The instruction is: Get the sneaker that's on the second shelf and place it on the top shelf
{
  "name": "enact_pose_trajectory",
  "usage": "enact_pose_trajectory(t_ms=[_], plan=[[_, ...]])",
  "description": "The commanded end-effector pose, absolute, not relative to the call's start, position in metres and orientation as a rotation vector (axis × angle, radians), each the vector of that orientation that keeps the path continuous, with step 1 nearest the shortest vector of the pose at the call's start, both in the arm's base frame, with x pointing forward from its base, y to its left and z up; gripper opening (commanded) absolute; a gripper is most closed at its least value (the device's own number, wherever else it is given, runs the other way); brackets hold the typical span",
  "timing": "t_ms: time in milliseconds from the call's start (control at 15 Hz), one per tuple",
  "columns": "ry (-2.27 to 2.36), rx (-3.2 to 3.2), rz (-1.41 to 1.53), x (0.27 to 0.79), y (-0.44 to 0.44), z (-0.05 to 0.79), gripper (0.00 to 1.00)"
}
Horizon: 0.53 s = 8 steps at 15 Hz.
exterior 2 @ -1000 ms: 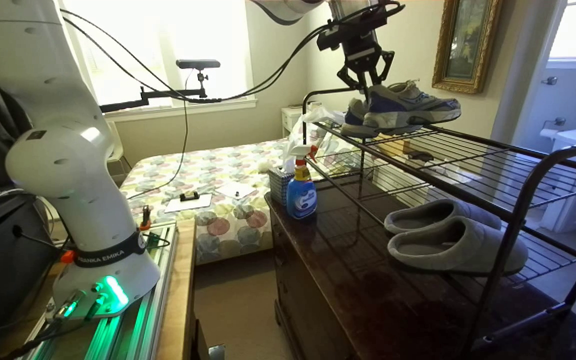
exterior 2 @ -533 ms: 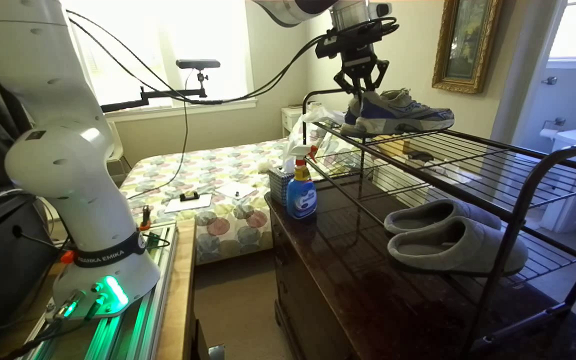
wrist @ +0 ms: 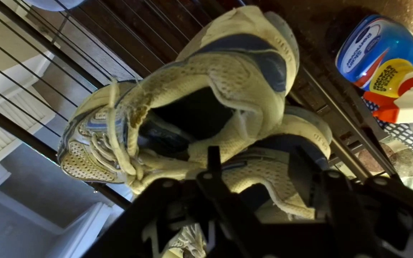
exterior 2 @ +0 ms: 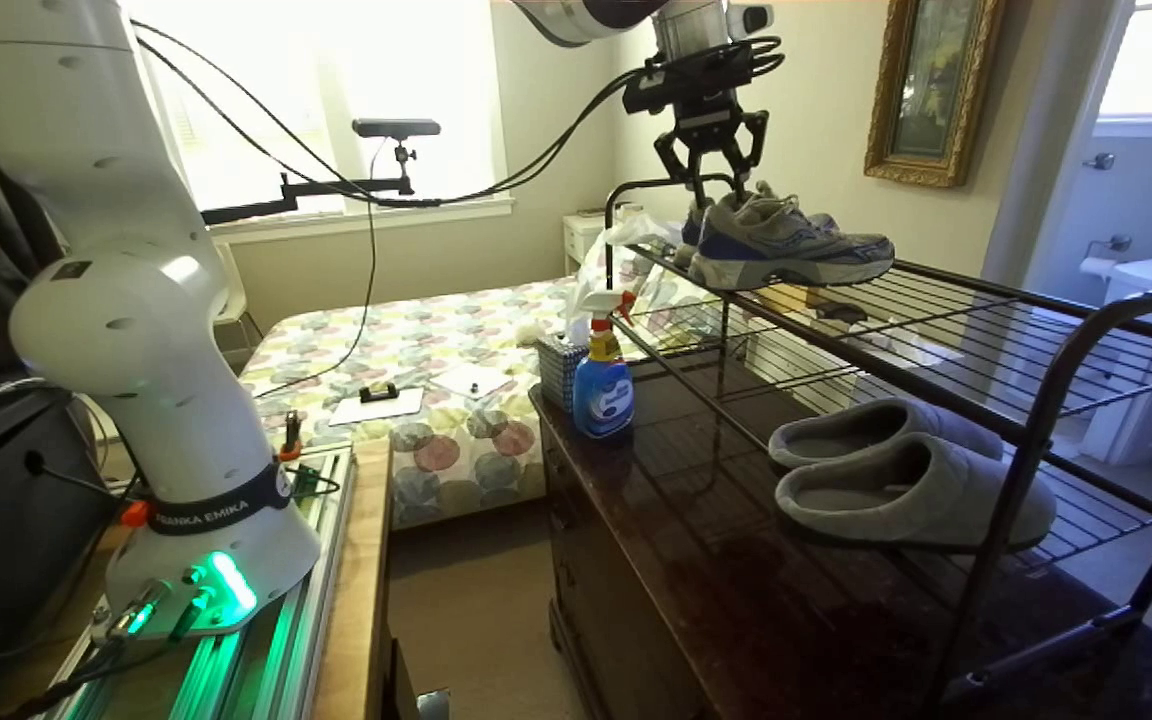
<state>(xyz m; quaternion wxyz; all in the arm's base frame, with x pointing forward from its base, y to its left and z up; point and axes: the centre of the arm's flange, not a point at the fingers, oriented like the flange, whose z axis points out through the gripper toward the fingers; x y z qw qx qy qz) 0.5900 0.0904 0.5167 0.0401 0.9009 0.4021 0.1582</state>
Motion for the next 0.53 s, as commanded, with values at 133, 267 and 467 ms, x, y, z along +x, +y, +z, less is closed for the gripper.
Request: enact_pose_trajectory(t_ms=[133,267,467], plan=[[1.247,2.693,0.585,0.586,0.092,0.543,0.99],[1.256,2.641,0.554,0.578,0.087,0.564,1.00],[1.236,2.627,0.548,0.579,0.084,0.562,1.00]])
